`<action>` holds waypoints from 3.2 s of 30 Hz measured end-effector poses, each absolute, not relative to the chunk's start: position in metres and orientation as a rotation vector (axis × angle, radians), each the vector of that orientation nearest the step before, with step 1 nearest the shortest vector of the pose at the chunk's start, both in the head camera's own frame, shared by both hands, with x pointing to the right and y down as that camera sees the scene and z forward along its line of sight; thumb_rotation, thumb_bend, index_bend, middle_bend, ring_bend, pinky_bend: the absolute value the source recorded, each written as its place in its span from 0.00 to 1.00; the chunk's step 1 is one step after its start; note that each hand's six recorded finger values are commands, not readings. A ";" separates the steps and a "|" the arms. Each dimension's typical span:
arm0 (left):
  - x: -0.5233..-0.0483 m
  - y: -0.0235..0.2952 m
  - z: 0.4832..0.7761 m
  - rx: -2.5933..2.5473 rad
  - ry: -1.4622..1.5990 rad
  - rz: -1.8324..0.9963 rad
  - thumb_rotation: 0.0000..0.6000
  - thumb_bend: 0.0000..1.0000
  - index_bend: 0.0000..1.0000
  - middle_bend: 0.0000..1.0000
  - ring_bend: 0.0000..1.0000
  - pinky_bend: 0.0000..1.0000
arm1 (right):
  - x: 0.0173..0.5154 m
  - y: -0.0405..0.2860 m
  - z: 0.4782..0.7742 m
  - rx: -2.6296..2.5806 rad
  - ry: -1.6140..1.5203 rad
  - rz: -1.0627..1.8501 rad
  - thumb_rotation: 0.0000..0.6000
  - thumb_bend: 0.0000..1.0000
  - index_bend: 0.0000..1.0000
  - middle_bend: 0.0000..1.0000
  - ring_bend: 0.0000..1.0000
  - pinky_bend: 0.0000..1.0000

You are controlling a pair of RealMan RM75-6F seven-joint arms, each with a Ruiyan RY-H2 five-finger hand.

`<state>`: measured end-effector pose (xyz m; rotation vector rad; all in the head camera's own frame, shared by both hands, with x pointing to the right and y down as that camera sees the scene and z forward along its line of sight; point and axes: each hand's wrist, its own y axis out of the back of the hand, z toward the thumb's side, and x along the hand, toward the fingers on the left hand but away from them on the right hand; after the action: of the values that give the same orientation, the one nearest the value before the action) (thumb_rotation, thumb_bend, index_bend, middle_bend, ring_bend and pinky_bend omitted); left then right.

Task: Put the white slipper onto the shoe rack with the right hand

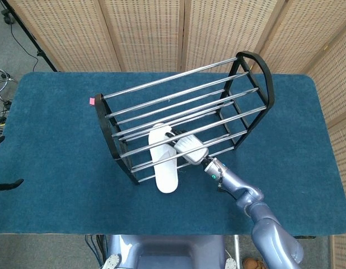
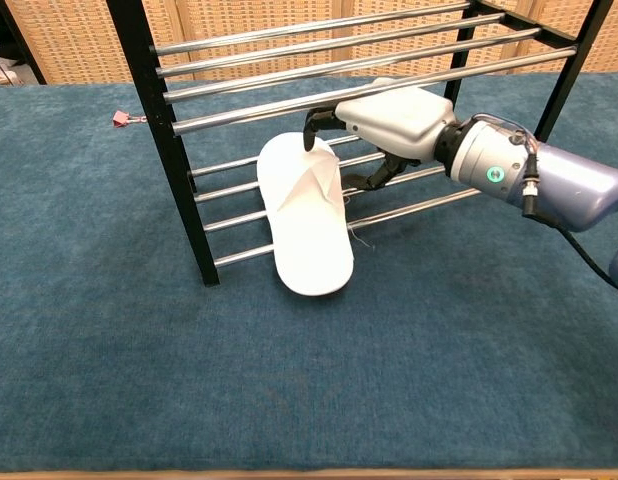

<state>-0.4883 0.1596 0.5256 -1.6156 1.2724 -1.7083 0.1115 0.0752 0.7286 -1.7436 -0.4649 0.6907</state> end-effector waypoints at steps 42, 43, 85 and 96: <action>-0.473 0.164 0.529 -1.615 1.212 -1.692 1.00 0.00 0.00 0.00 0.00 0.00 | 0.235 0.092 0.726 -1.680 -0.514 0.853 1.00 0.38 0.31 0.23 0.21 0.40; -0.473 0.164 0.529 -1.616 1.210 -1.692 1.00 0.00 0.00 0.00 0.00 0.00 | 0.238 0.093 0.726 -1.678 -0.515 0.855 1.00 0.38 0.31 0.23 0.21 0.40; -0.467 0.170 0.519 -1.659 1.205 -1.628 1.00 0.00 0.00 0.00 0.00 0.00 | 0.415 0.187 0.669 -1.569 -0.603 1.110 1.00 0.38 0.24 0.21 0.17 0.34; -0.460 0.180 0.516 -1.674 1.200 -1.604 1.00 0.00 0.00 0.00 0.00 0.00 | 0.444 0.210 0.631 -1.630 -0.870 1.362 1.00 0.38 0.17 0.07 0.03 0.19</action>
<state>-0.4601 0.1802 0.5157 -1.6740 1.1998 -1.6041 0.4445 0.2103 0.6312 -1.6302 -0.8695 1.3619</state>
